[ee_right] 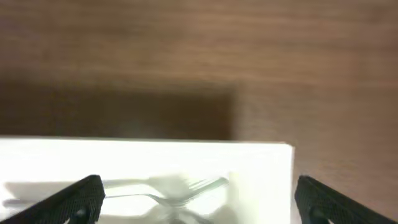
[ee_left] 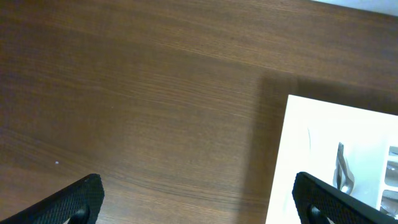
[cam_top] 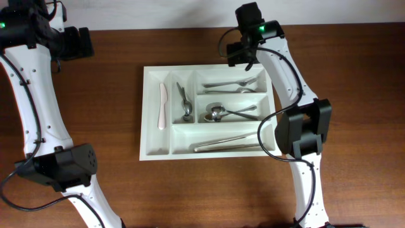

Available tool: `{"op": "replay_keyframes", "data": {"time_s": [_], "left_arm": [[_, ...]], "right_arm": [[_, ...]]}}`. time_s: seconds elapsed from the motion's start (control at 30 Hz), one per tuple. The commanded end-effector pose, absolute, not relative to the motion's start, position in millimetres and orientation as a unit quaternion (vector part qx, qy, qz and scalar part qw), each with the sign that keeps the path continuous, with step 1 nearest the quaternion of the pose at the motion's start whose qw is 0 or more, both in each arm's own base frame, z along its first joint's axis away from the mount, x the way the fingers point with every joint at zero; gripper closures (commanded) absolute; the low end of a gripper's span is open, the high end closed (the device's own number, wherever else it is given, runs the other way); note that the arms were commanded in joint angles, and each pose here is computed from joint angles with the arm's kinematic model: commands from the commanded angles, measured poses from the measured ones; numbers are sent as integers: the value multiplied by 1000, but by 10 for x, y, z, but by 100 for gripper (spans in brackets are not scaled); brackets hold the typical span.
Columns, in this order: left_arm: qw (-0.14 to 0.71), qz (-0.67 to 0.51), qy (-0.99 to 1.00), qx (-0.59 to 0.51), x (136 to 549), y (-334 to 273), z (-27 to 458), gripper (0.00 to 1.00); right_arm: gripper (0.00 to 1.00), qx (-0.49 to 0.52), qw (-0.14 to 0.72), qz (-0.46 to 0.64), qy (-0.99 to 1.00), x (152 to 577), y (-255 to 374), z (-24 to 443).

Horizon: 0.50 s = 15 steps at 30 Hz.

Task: Pack container

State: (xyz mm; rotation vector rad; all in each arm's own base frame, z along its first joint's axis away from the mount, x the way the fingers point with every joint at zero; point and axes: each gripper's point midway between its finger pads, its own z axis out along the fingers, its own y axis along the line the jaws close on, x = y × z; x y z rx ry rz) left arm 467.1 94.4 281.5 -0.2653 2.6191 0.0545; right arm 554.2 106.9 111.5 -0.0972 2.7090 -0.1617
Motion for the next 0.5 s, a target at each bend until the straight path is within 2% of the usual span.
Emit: {"op": "replay_keyframes", "data": {"time_s": [0.0, 0.17, 0.27, 0.47], "left_arm": [[261, 19, 960, -102, 4650, 952, 2892, 1], [261, 19, 960, -102, 4651, 952, 2893, 1], [261, 19, 960, -102, 4651, 952, 2893, 1], [261, 19, 960, -102, 4651, 952, 2891, 1]], "right_arm": [[1, -39, 298, -92, 949, 5418, 896, 2196], [1, -41, 317, -78, 945, 4881, 850, 2912], [1, -54, 304, -64, 949, 4529, 870, 3119], [1, -57, 244, -46, 967, 4068, 965, 3078]]}}
